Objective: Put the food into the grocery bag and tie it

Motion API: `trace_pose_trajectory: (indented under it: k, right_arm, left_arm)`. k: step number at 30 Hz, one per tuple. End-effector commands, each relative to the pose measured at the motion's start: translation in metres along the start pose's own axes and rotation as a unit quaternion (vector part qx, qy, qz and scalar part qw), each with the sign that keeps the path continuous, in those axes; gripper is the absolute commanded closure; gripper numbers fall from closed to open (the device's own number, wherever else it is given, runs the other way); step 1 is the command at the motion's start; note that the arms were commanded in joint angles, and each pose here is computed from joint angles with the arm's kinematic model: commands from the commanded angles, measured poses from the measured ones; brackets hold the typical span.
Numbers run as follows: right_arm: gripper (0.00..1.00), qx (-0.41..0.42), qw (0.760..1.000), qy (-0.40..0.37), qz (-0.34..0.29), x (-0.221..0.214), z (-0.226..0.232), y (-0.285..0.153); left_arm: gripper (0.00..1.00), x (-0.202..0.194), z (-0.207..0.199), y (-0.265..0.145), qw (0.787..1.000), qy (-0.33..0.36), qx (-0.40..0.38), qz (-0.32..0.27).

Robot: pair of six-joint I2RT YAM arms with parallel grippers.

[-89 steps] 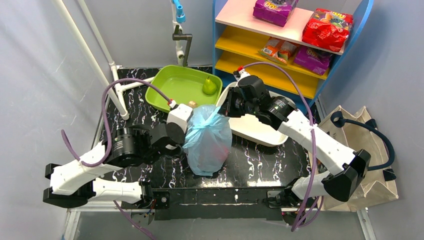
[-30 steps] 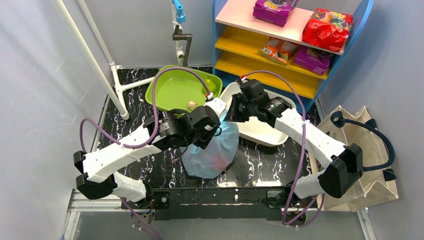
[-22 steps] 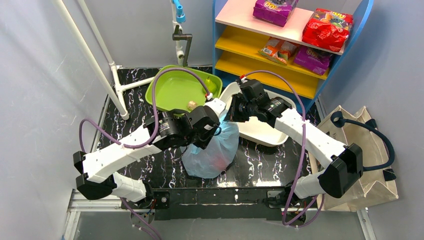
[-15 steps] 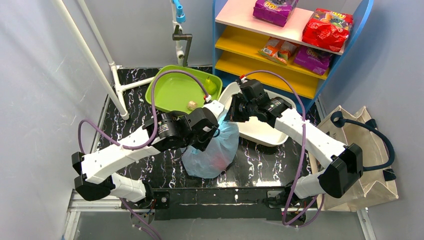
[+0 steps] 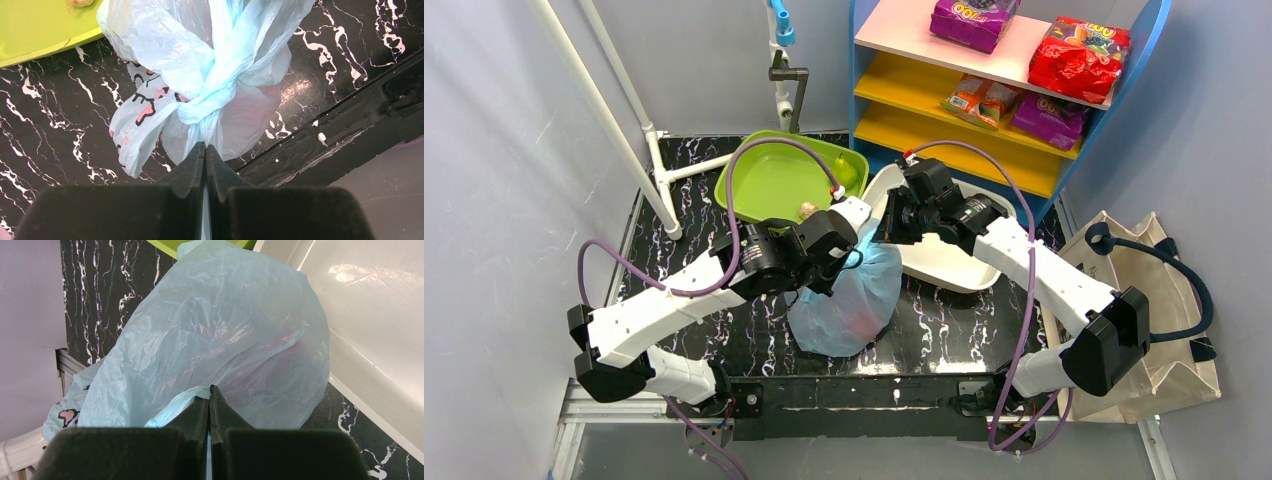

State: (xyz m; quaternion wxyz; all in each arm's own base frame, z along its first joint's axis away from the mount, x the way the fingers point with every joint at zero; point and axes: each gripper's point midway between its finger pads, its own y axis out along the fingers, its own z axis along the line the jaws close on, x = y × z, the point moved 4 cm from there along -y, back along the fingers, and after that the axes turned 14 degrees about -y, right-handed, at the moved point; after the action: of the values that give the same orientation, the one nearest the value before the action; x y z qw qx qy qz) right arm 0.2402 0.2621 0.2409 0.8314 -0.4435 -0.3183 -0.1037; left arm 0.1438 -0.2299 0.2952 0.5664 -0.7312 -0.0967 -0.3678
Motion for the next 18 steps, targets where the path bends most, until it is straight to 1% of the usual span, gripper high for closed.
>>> trace_pose_trajectory:
  k: [1, 5, 8, 18]
  right_arm:
    - [0.99, 0.018, 0.999, -0.017, -0.032, 0.019, 0.012, -0.012]
    - [0.99, -0.005, 0.999, -0.027, -0.039, 0.022, 0.006, -0.015]
    - [0.99, -0.028, 0.998, -0.036, -0.049, 0.028, -0.002, -0.019]
    - [0.99, -0.074, 0.995, -0.017, -0.058, 0.036, -0.031, -0.021]
  left_arm:
    - [1.0, 0.005, 0.002, -0.011, 1.0, -0.005, -0.007, -0.008]
    - [1.0, 0.0, 0.006, -0.023, 1.0, -0.009, -0.016, 0.007]
    - [1.0, -0.012, 0.017, -0.037, 1.0, -0.02, -0.018, 0.015]
    - [1.0, -0.068, 0.062, -0.072, 0.998, -0.052, -0.022, 0.041]
